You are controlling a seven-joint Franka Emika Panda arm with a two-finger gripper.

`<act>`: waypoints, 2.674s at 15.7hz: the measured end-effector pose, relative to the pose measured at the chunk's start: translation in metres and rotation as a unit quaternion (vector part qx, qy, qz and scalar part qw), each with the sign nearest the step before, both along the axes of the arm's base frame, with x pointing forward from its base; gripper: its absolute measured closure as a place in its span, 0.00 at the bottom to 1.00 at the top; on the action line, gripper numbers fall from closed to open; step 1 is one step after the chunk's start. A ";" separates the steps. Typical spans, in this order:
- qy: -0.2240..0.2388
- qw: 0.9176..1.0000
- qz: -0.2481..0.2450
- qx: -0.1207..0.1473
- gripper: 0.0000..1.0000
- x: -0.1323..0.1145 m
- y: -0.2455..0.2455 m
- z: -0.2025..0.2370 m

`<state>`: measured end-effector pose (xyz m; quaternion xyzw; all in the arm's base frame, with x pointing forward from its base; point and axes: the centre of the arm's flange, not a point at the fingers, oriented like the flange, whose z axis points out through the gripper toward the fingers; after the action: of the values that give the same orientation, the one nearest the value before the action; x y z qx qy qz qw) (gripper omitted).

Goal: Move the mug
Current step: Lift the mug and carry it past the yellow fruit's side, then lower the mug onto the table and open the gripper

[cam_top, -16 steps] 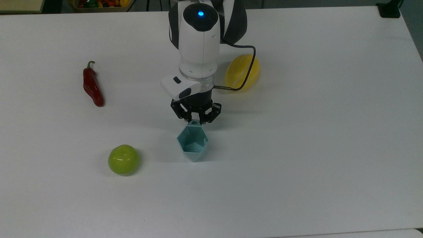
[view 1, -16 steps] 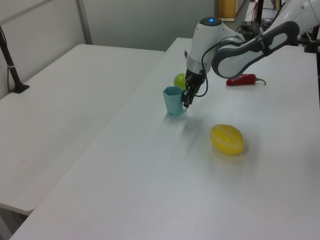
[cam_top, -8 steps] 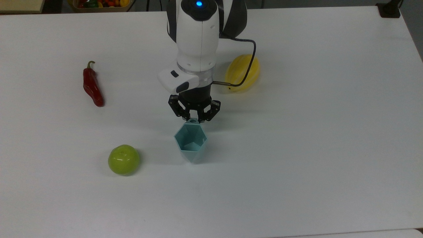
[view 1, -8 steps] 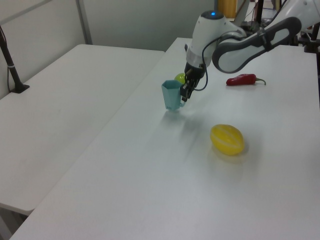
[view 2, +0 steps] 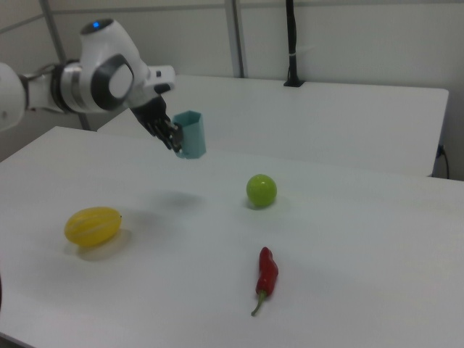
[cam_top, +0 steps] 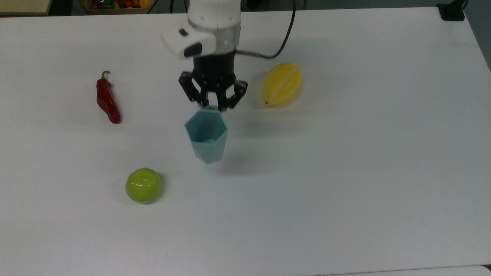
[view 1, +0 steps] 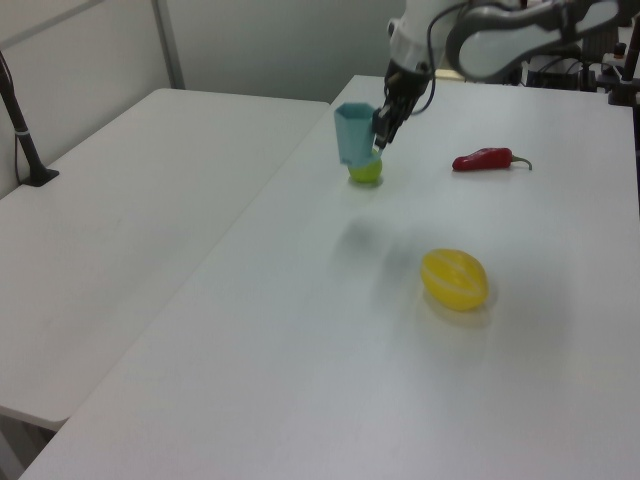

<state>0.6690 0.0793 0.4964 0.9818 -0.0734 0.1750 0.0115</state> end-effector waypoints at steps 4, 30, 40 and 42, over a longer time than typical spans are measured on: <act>0.035 0.999 0.006 0.022 0.75 -0.037 -0.014 0.059; 0.104 0.980 0.171 -0.012 0.75 -0.221 -0.121 -0.078; 0.099 0.982 0.160 -0.016 0.75 -0.221 -0.129 -0.133; 0.099 0.982 0.159 -0.016 0.75 -0.221 -0.130 -0.134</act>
<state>0.4478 -0.0507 0.3629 0.9930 0.0880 0.0780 0.0067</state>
